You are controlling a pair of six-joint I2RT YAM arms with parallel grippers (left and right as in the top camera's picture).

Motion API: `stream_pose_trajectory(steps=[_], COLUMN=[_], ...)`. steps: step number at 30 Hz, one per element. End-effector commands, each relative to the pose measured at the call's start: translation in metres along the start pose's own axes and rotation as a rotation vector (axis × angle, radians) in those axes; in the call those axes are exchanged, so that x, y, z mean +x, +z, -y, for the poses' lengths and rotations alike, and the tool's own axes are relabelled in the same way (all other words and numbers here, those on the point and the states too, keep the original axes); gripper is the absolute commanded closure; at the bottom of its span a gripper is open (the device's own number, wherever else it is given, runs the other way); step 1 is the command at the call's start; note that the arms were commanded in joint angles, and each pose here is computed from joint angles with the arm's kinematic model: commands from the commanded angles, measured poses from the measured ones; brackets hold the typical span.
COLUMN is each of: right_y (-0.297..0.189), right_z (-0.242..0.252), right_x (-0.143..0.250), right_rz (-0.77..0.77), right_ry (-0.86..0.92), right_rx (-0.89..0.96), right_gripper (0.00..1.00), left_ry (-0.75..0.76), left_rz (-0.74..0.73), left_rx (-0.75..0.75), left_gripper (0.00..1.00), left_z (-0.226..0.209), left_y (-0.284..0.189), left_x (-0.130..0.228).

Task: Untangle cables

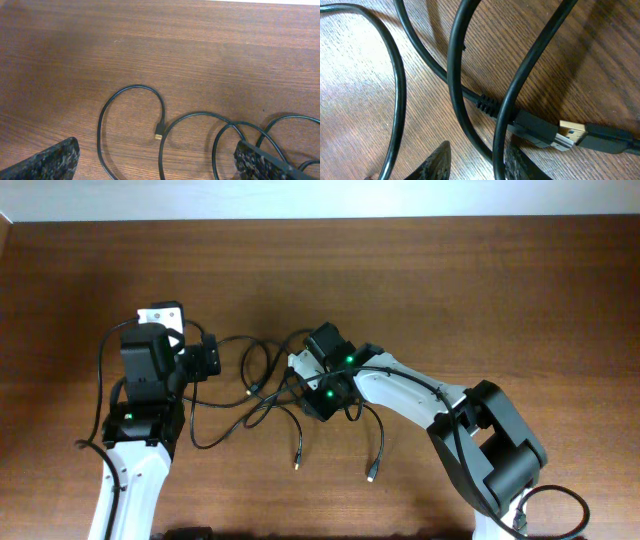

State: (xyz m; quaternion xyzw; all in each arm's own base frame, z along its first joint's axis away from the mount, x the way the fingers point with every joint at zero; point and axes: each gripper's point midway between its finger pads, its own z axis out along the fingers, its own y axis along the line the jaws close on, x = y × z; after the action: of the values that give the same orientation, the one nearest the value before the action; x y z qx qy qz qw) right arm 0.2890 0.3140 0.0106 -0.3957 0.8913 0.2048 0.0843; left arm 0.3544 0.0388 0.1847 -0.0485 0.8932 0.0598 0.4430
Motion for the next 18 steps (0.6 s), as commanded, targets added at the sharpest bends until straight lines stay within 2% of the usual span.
stream_pose_trajectory(steps=[1,4,7,9,10,11,12,13,16,18], right_y=[0.003,-0.007,-0.007,-0.009,-0.015,-0.013,-0.01,-0.015,-0.052,-0.053], right_z=[0.007,0.055,0.055,0.055,0.064,0.058,0.049,0.043,0.032,0.038], right_x=[0.003,0.012,0.012,0.01,0.008,0.008,0.007,0.003,-0.019,-0.008], right_rz=[-0.015,-0.03,-0.032,-0.021,0.007,0.002,-0.003,0.014,0.106,0.061], right_ry=[0.046,0.188,0.188,0.188,0.277,0.276,0.256,0.253,0.174,0.185], right_rx=[0.047,0.331,0.33,0.334,0.397,0.363,0.307,0.279,0.28,0.309], right_gripper=[0.64,0.65,0.73,0.73,0.79,0.76,0.62,0.57,0.55,0.56], left_ry=[-0.016,-0.016,-0.016,-0.016,-0.016,-0.016,-0.016,-0.015,-0.015,-0.015], left_rz=[0.007,0.008,0.008,0.008,0.008,0.008,0.008,0.008,0.008,0.008], left_rx=[0.039,0.039,0.039,0.058,0.058,0.062,0.062,0.082,0.088,0.088], left_gripper=[0.01,0.01,0.01,0.01,0.01,0.01,0.01,0.01,0.01,0.01], left_z=[0.006,0.006,0.006,0.009,0.009,0.01,0.01,0.014,0.015,0.015], left_y=[-0.001,-0.001,-0.001,-0.001,-0.001,-0.001,-0.001,-0.002,-0.002,-0.002], left_x=[-0.003,-0.003,-0.003,-0.003,-0.003,-0.003,-0.003,-0.003,-0.003,-0.003])
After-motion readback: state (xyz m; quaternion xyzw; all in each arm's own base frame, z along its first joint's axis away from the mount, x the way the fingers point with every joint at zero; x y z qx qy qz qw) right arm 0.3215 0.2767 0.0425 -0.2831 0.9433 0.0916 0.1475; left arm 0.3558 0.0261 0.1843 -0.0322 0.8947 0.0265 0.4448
